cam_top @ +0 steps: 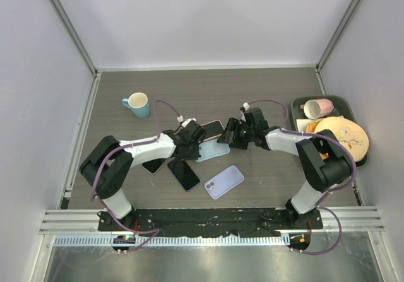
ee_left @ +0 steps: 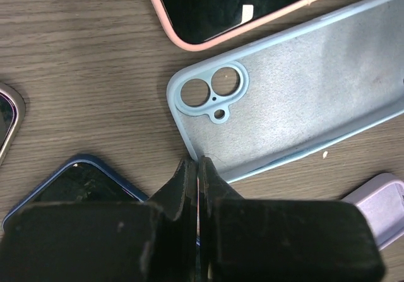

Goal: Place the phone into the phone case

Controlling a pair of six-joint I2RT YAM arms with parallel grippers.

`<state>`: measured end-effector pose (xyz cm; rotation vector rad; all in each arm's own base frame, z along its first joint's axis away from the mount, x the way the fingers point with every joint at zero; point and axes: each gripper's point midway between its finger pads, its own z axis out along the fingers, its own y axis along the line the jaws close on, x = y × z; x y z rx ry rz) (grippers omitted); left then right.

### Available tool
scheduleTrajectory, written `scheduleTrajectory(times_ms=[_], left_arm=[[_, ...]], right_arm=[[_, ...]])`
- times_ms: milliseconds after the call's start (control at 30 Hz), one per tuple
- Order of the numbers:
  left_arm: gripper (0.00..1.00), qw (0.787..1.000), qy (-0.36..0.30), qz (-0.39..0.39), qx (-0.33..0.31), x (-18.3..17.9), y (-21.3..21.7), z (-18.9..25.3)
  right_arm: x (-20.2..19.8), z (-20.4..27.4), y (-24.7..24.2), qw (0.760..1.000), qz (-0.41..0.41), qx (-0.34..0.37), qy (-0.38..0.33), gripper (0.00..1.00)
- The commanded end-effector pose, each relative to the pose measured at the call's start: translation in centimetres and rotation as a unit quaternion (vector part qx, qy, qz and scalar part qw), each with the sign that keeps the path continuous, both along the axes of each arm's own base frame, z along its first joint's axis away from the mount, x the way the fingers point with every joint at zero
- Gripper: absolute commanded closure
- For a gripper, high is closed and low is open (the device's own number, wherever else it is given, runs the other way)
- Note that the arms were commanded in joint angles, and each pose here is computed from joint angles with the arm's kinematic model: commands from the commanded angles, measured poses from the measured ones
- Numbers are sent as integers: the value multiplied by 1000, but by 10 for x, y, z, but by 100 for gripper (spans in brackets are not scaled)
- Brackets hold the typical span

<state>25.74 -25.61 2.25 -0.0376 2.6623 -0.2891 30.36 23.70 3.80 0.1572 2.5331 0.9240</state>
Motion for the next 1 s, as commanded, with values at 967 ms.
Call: scheduleTrajectory(times_ms=[967], left_arm=[[100, 998, -13, -51, -36, 56, -13, 13]], right_arm=[[-7, 37, 40, 997, 34, 70, -15, 32]])
